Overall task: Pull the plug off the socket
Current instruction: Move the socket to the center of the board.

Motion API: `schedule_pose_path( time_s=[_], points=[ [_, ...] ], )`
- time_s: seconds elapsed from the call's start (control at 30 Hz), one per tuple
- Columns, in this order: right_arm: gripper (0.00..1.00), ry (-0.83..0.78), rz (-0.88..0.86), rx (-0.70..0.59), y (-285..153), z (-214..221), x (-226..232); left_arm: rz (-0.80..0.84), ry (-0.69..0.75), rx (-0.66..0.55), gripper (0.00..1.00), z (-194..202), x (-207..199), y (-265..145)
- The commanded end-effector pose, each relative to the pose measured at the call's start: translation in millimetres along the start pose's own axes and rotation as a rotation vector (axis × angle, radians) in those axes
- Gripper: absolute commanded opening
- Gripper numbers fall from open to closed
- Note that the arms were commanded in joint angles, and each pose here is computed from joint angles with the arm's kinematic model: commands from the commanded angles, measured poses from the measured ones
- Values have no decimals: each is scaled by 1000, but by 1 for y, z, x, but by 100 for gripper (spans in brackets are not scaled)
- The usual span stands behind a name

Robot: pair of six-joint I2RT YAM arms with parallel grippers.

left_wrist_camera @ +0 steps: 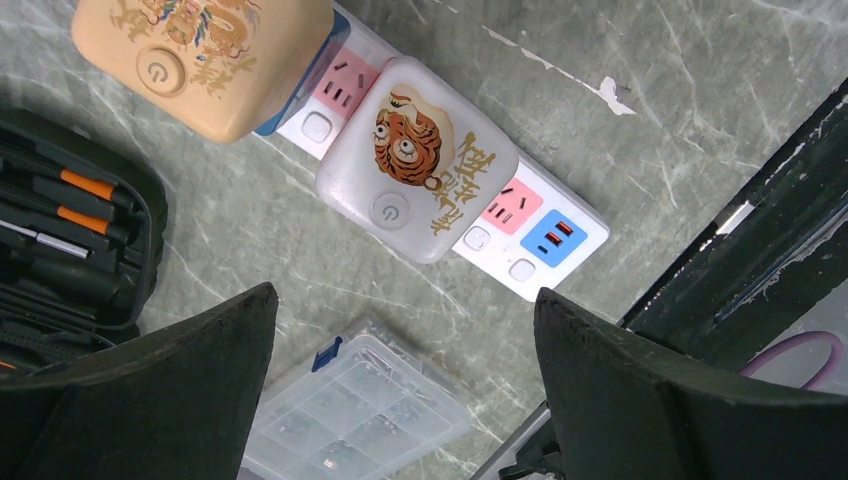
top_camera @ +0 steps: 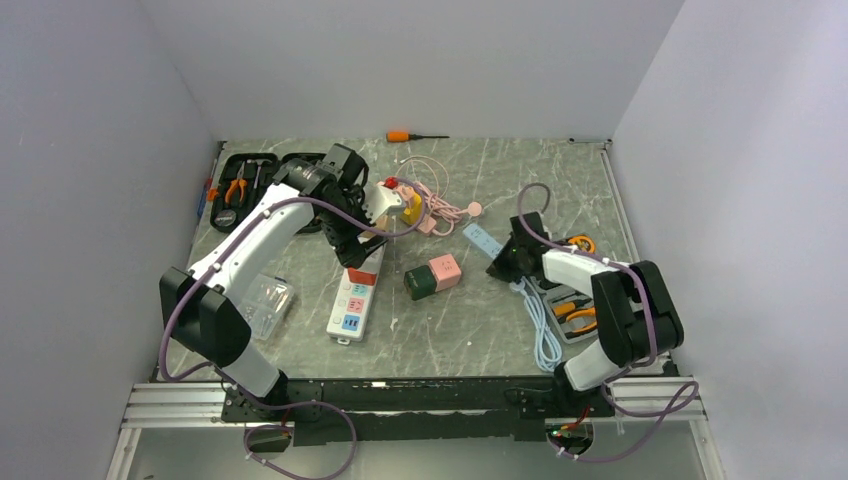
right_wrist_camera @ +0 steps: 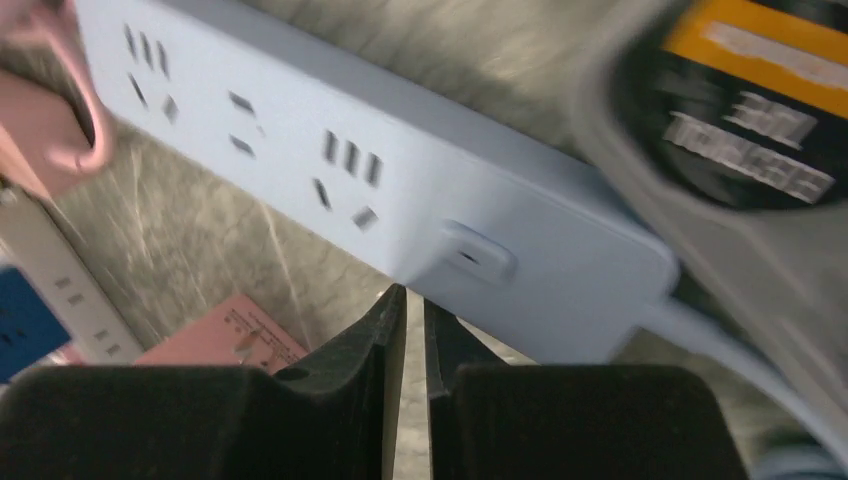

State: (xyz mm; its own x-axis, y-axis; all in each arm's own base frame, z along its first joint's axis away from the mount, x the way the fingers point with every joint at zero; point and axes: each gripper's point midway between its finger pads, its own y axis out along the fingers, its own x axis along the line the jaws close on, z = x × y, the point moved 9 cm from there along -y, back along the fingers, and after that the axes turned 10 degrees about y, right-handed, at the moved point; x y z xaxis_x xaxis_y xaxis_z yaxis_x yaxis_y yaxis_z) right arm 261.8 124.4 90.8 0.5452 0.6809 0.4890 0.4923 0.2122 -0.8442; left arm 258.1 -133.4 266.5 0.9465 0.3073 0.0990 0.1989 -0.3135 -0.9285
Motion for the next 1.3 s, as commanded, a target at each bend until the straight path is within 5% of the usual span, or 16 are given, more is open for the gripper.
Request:
schedule_pose_path(
  time_s=[0.0,0.37,0.77,1.27],
  points=[
    [14,189,118,-168,0,-31,-38,-29,34,-79,99,-9,4,-16],
    [14,212,136,-284,-21,-70,-55,-20,38,-65,99,-4,6,-6],
    [54,-247,-215,-277,-67,-18,56,-35,94,-139,99,3,-1,-9],
    [55,-512,-119,-195,8,24,129,-198,251,-229,99,41,-36,-37]
  ],
)
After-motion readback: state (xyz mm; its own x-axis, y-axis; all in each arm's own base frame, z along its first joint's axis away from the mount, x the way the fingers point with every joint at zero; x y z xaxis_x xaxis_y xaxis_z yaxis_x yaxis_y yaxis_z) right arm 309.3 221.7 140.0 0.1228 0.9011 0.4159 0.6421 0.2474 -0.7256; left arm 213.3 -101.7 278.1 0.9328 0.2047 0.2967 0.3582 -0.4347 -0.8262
